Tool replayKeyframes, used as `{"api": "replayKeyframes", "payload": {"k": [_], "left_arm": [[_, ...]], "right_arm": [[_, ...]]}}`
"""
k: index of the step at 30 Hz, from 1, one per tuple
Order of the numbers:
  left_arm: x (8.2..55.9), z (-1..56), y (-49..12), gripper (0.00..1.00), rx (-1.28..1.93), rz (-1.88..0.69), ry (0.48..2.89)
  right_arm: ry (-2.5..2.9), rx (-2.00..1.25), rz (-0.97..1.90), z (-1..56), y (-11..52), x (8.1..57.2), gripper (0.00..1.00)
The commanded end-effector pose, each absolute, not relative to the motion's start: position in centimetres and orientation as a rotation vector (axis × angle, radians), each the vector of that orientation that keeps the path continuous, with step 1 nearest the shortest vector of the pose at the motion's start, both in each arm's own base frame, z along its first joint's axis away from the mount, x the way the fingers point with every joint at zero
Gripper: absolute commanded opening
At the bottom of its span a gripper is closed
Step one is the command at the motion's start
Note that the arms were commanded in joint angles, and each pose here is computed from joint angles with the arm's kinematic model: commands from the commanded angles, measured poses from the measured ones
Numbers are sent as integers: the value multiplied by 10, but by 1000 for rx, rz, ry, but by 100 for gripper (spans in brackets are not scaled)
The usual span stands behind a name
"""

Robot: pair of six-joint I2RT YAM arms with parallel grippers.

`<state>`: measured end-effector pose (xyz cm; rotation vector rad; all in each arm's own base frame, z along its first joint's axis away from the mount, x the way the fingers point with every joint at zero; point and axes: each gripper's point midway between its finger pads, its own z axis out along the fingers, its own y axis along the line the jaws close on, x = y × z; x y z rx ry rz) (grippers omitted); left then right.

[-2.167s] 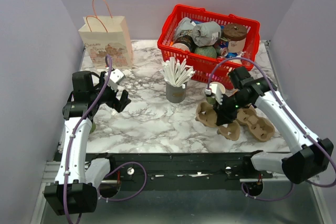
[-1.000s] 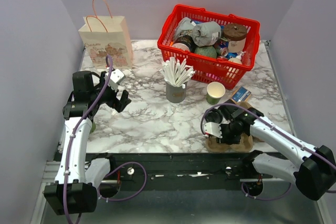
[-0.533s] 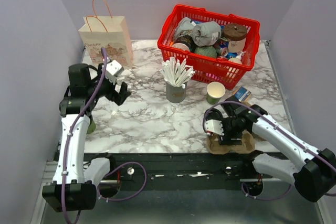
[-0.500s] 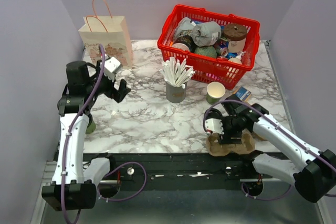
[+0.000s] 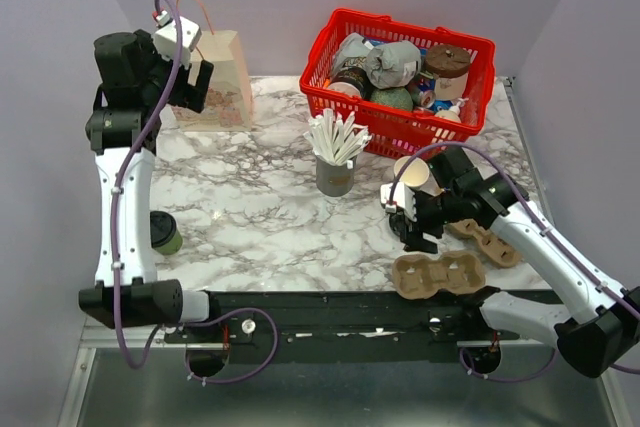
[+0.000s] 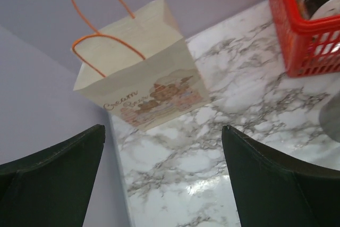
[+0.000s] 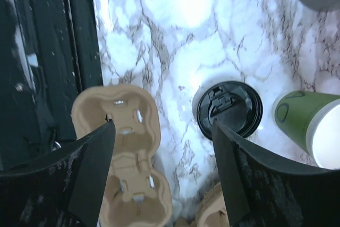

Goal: Pack the takeout coffee

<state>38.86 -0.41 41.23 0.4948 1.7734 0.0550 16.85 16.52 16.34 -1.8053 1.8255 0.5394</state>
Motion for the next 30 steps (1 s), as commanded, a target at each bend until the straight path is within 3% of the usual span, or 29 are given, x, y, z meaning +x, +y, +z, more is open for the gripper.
{"api": "replayKeyframes", "payload": {"k": [1, 12, 23, 26, 30], "left_arm": [[411, 402, 42, 98, 475, 223, 1855], [488, 379, 16, 94, 957, 64, 1657], [544, 330, 37, 86, 1197, 240, 1700], [550, 320, 42, 82, 1206, 273, 1705], [546, 324, 37, 65, 1220, 273, 1687]], "right_arm": [[1760, -1679, 660, 196, 191, 174, 82], [1788, -1657, 702, 195, 198, 178, 82], [1813, -1654, 659, 185, 190, 175, 82], [1826, -1651, 651, 180, 188, 176, 82], [1834, -1654, 653, 178, 189, 177, 82]]}}
